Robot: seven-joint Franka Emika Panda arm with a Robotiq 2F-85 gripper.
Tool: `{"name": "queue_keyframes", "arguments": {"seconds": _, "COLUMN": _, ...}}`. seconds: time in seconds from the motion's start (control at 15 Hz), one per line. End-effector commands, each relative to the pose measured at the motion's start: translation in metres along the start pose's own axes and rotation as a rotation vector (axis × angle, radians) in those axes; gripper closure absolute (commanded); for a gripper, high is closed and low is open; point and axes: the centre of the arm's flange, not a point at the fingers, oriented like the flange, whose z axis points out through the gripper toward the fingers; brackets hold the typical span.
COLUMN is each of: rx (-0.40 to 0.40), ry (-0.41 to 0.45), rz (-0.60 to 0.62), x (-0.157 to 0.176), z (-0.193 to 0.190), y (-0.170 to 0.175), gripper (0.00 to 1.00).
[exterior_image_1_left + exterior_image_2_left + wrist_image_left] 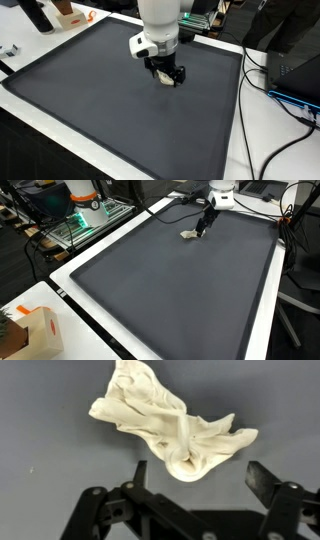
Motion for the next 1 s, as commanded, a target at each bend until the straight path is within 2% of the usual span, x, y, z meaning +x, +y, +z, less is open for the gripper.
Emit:
{"name": "queue_keyframes", "arguments": {"seconds": 0.0, "rx": 0.005, "ry": -0.013, "rz": 0.112, "x": 0.000, "z": 0.003, "y": -0.002, "gripper": 0.00}}
{"name": "queue_keyframes", "arguments": {"seconds": 0.27, "rx": 0.002, "ry": -0.032, "rz": 0.176, "x": -0.002, "z": 0.004, "y": -0.001, "gripper": 0.00}}
{"name": "queue_keyframes", "arguments": {"seconds": 0.73, "rx": -0.023, "ry": -0.098, "rz": 0.198, "x": -0.006, "z": 0.011, "y": -0.002, "gripper": 0.00}}
{"name": "queue_keyframes", "arguments": {"seconds": 0.8, "rx": -0.023, "ry": -0.103, "rz": 0.195, "x": -0.005, "z": 0.012, "y": -0.002, "gripper": 0.06}}
{"name": "queue_keyframes", "arguments": {"seconds": 0.87, "rx": -0.027, "ry": -0.101, "rz": 0.194, "x": -0.005, "z": 0.013, "y": -0.001, "gripper": 0.22}}
{"name": "queue_keyframes", "arguments": {"seconds": 0.93, "rx": -0.025, "ry": -0.100, "rz": 0.190, "x": -0.004, "z": 0.014, "y": -0.001, "gripper": 0.30}}
